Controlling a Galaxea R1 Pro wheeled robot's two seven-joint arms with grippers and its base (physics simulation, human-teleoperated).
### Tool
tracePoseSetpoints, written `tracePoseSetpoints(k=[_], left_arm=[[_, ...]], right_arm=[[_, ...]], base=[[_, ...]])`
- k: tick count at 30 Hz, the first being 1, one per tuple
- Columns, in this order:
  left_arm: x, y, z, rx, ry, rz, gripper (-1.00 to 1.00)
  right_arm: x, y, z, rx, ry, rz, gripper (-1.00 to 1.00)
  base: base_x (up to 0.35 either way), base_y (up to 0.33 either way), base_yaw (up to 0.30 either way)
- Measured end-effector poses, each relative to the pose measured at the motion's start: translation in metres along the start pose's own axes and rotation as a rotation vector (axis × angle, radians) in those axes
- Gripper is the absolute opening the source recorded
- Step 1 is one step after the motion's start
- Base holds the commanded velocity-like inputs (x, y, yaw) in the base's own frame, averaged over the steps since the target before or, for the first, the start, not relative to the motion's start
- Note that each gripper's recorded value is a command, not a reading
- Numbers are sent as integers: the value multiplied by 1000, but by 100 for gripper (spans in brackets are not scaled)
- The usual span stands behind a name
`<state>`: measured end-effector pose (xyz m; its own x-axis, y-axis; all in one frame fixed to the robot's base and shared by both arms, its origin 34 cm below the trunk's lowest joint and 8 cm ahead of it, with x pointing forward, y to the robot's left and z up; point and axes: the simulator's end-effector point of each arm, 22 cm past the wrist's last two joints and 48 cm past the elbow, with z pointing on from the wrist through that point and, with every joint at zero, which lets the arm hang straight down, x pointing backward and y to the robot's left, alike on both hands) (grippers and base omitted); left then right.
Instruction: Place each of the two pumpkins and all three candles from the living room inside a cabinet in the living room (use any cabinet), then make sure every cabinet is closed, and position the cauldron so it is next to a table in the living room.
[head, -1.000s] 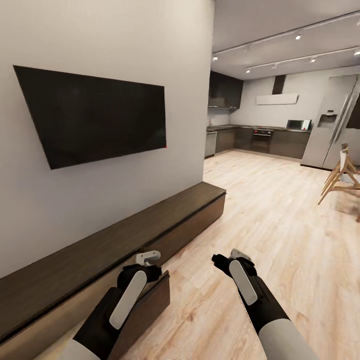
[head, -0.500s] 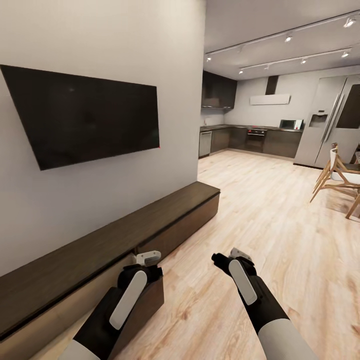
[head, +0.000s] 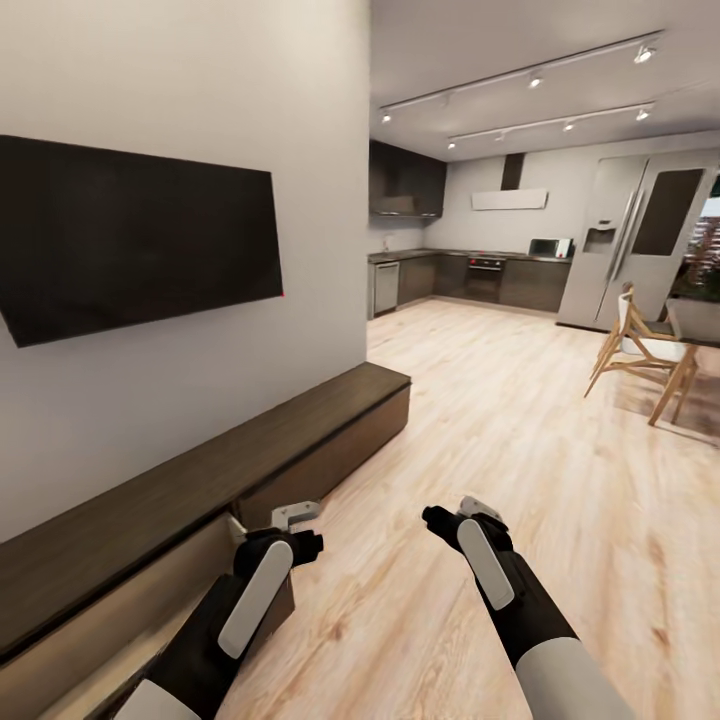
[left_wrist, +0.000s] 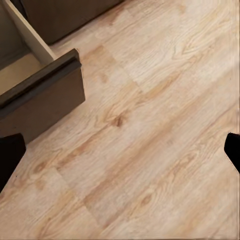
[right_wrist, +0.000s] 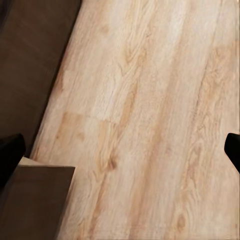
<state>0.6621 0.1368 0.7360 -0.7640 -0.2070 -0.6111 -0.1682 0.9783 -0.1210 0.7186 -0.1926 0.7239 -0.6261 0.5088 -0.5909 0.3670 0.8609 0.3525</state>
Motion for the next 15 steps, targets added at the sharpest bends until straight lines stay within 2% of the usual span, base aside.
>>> tracePoseSetpoints(k=[7, 15], left_arm=[[0, 0, 0, 0, 0, -1, 100], [0, 0, 0, 0, 0, -1, 100]], right_arm=[[0, 8, 0, -43, 1, -1, 100], [0, 9, 0, -47, 2, -2, 100]], base=[[0, -235, -288], [0, -143, -290]])
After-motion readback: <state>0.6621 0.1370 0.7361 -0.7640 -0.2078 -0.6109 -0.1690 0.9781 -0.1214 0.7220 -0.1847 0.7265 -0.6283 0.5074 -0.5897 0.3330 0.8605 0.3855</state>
